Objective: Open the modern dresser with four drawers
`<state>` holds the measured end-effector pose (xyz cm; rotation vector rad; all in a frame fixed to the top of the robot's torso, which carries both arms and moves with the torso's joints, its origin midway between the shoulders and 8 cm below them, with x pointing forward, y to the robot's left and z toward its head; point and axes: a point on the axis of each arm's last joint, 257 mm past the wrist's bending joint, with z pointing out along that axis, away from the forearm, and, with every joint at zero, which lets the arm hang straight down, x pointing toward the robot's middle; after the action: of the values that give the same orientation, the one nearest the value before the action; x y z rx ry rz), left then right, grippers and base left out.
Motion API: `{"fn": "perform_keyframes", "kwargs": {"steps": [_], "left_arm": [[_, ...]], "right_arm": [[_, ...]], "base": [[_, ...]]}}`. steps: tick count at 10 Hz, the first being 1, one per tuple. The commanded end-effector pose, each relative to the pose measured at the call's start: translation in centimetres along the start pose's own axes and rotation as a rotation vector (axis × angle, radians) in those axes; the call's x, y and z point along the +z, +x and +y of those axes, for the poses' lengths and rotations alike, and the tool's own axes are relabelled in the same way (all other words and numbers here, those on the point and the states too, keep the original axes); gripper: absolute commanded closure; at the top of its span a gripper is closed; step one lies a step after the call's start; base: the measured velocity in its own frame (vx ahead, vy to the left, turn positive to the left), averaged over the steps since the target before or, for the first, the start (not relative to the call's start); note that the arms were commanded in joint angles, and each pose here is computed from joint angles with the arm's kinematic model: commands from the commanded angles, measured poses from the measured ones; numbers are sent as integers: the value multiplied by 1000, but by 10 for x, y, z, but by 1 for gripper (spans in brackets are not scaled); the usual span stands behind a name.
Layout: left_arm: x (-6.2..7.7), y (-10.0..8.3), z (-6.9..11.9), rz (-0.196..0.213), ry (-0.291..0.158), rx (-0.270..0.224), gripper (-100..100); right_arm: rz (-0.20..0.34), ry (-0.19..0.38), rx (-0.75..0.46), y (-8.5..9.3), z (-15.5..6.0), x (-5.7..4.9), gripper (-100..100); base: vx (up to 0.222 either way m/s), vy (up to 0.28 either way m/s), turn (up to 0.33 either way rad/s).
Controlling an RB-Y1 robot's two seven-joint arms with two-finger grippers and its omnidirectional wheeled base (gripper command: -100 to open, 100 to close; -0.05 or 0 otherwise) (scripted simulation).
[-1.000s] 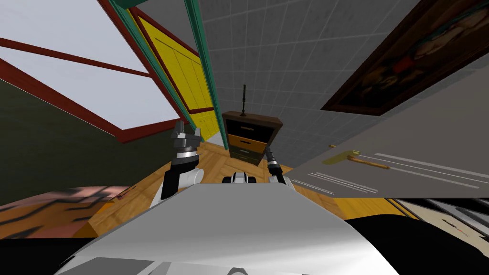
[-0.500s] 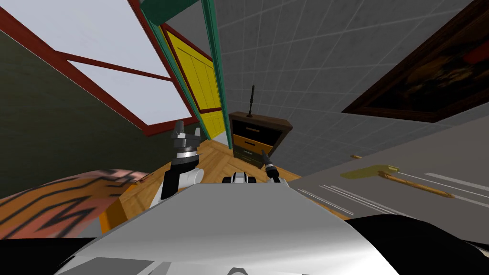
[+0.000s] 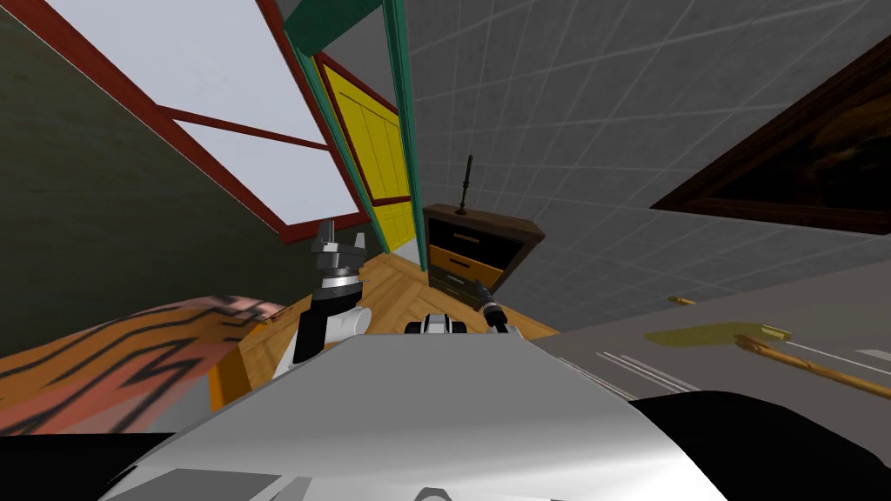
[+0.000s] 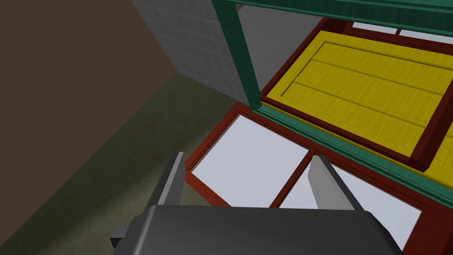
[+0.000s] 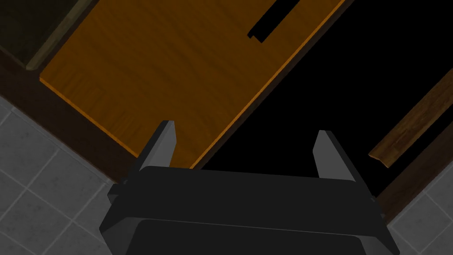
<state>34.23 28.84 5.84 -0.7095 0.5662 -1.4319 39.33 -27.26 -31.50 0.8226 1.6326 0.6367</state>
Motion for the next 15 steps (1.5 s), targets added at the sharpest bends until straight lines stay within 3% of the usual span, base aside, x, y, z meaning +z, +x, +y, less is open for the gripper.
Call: {"fn": "perform_keyframes", "kwargs": {"steps": [1, 5, 6, 7, 9, 10, 13, 14, 15], "left_arm": [[0, 0, 0, 0, 0, 0, 0], [0, 0, 0, 0, 0, 0, 0], [0, 0, 0, 0, 0, 0, 0], [0, 0, 0, 0, 0, 0, 0], [0, 0, 0, 0, 0, 0, 0], [0, 0, 0, 0, 0, 0, 0], [0, 0, 0, 0, 0, 0, 0], [0, 0, 0, 0, 0, 0, 0], [0, 0, 0, 0, 0, 0, 0]], "right_arm": [[48, 93, -55, 19, -37, -2, -100], [138, 271, -169, 50, -106, -13, -100], [141, 276, -170, 51, -108, -14, -100], [180, 345, -230, 61, -136, -22, -100], [187, 367, -232, 64, -144, -25, -100], [218, 433, -294, 69, -167, -33, -100], [271, 540, -362, 79, -207, -52, -100], [277, 548, -363, 81, -212, -55, -100], [302, 609, -428, 81, -231, -64, -100]], "base": [[28, 0, 196], [28, 3, 250], [13, -2, -20], [21, 6, 274], [16, -2, 113], [15, 2, 302], [23, 4, 249], [12, -1, -34], [16, 8, 349]]}}
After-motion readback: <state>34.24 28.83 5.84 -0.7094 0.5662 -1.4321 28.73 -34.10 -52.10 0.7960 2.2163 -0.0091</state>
